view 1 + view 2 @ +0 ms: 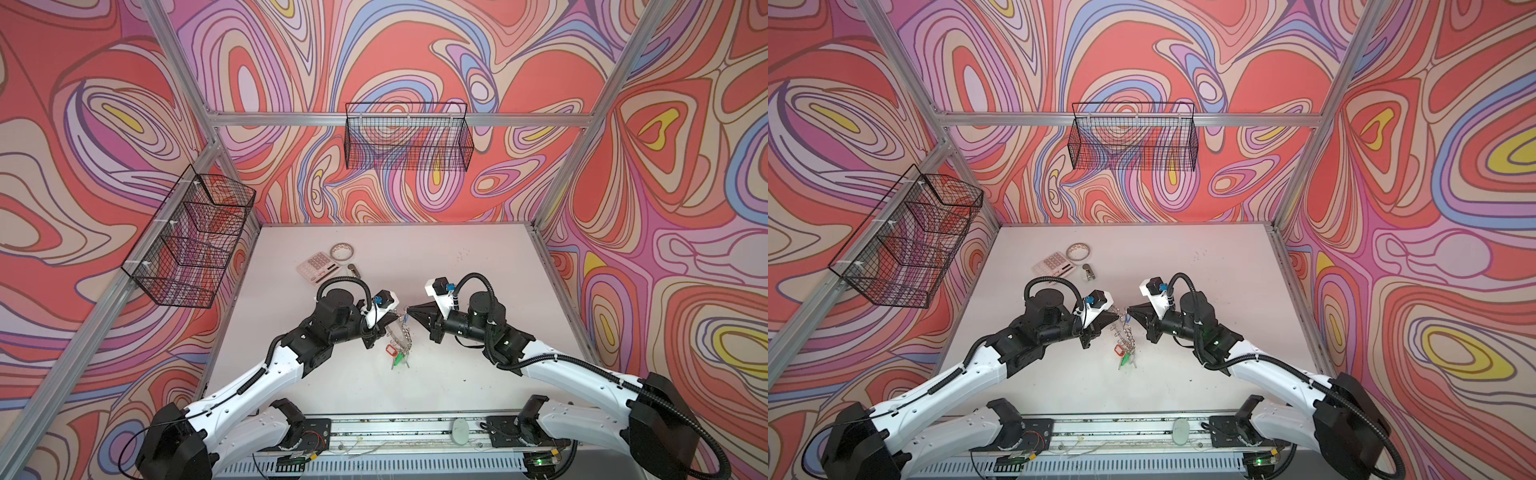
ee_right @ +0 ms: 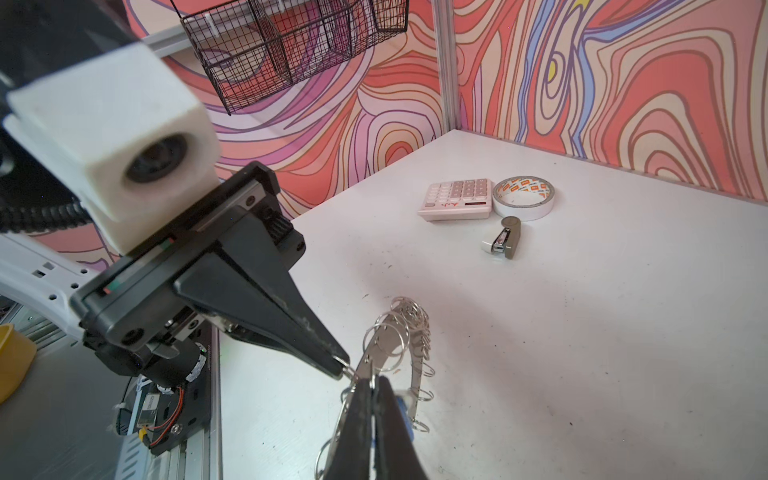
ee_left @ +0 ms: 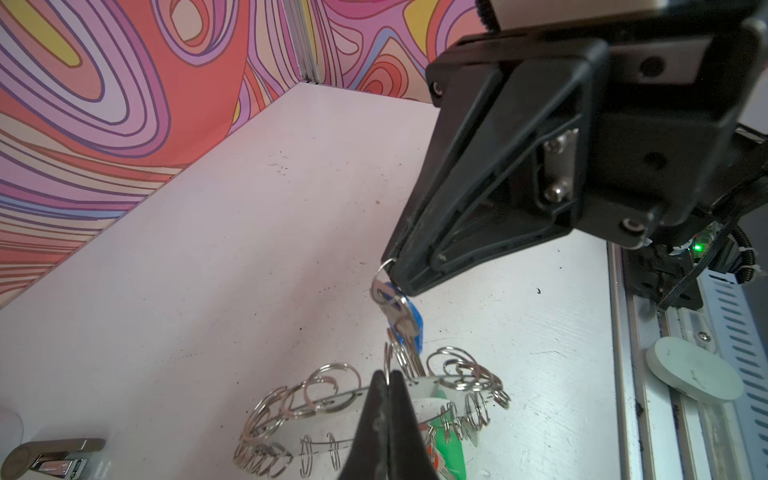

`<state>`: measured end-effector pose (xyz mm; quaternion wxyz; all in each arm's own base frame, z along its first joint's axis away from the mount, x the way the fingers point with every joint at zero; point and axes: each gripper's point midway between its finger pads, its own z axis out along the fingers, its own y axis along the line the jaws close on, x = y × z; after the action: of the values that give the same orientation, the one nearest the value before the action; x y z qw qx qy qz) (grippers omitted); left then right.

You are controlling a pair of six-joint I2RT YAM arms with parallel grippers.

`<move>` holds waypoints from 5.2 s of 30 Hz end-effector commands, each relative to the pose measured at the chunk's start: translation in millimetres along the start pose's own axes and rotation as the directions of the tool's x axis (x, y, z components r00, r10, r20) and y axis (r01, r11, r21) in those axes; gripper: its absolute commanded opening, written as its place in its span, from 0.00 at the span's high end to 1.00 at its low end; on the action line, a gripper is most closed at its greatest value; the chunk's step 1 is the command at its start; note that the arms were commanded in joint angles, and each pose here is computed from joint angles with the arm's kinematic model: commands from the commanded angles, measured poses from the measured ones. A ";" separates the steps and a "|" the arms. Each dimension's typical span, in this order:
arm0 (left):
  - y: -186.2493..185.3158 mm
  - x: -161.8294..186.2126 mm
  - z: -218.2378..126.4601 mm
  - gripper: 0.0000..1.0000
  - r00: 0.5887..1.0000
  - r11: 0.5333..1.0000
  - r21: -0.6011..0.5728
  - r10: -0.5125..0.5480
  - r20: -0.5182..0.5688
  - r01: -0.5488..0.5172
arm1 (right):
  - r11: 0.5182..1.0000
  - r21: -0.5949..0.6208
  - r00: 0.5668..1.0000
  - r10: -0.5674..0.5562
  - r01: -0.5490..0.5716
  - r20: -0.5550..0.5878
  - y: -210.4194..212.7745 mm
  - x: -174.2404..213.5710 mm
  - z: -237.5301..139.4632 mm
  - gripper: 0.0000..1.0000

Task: Put the keys on the keyring

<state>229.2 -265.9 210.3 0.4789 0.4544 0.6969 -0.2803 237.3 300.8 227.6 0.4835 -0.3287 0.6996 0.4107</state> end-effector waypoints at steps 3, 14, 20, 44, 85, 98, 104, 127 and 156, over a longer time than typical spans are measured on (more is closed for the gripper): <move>0.7 -28.1 -3.9 1.00 0.997 1.000 0.004 0.016 0.074 -0.016 | 0.999 -0.013 0.999 -0.033 0.033 0.007 4.0 -8.3 4.4 1.00; 3.1 -29.8 -2.9 1.00 0.997 1.000 -0.005 0.003 0.077 -0.003 | 0.998 -0.044 0.999 -0.033 0.033 -0.018 14.0 -0.2 9.7 1.00; 3.8 -28.8 -3.1 1.00 0.997 1.000 -0.011 0.002 0.075 -0.001 | 0.998 -0.059 0.999 -0.033 0.031 -0.030 16.4 3.8 12.9 1.00; 0.3 -27.5 -7.0 1.00 0.997 1.000 -0.005 0.021 0.075 -0.021 | 0.998 0.030 0.999 0.051 -0.051 -0.002 1.3 0.5 13.5 1.00; 13.1 -85.8 -37.5 1.00 0.882 0.984 -0.044 -0.132 0.453 0.170 | 0.984 -0.041 0.979 0.170 -0.176 -0.114 -4.5 46.9 16.9 1.00; 15.2 -78.0 -32.3 1.00 0.885 0.980 -0.045 -0.154 0.439 0.193 | 0.979 0.030 0.976 0.205 -0.204 -0.077 -30.6 41.2 6.1 0.76; 14.8 -76.2 -28.9 1.00 0.889 0.980 -0.035 -0.165 0.428 0.198 | 0.957 0.159 0.970 0.245 -0.242 0.003 -62.0 21.9 -12.6 0.48; 22.6 -100.4 -4.2 1.00 0.868 0.970 0.058 -0.237 0.437 0.235 | 0.961 0.136 0.948 0.201 -0.240 0.248 -114.2 -81.4 -24.3 0.02; 71.1 -125.0 8.7 1.00 0.806 0.879 0.372 -0.440 0.397 0.297 | 0.974 -0.015 0.958 0.225 -0.226 0.178 -114.1 -87.0 -13.7 0.39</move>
<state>320.3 -286.8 294.2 0.4786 0.2640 0.6327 -0.5485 361.6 235.6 277.0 0.5048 -0.1792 0.6982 0.4750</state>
